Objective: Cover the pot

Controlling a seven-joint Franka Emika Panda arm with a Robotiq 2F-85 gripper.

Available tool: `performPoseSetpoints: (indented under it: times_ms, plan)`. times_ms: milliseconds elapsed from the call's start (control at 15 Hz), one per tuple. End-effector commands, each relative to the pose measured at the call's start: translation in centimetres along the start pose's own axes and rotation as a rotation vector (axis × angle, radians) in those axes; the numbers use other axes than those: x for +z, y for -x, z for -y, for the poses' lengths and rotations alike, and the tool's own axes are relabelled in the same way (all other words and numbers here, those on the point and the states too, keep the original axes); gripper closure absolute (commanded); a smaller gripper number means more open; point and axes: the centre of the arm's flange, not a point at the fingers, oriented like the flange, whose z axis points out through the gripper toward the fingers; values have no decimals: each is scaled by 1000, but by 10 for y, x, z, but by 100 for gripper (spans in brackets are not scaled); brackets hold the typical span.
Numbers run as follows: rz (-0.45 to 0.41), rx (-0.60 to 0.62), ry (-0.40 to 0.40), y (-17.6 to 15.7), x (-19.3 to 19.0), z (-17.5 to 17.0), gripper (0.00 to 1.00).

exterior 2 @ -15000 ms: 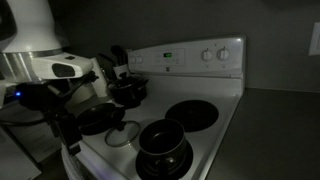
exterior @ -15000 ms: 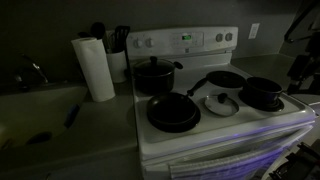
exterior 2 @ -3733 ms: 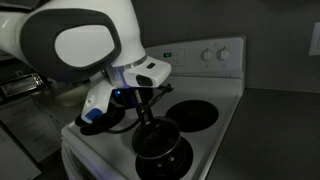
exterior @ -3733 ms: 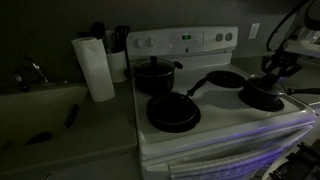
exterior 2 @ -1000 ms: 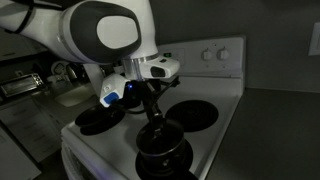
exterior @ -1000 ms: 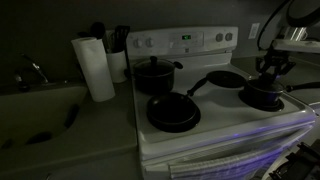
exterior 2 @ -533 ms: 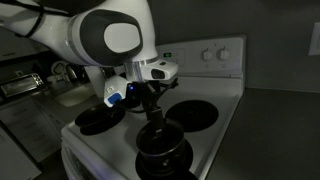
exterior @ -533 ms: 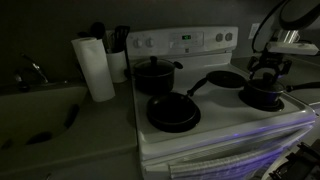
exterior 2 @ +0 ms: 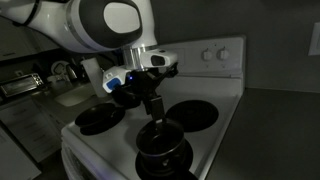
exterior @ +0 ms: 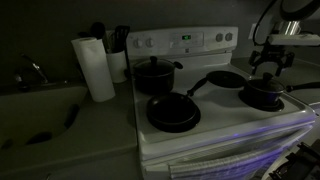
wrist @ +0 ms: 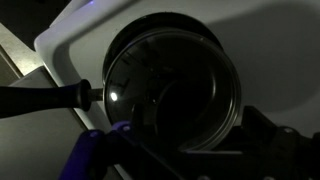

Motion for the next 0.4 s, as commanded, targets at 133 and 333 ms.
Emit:
performPoseSetpoints:
  times_ms: [133,333]
  plan:
    - [2,-41,69,7,-46,2,0]
    - [-4,-54,67,10,-58,1,0]
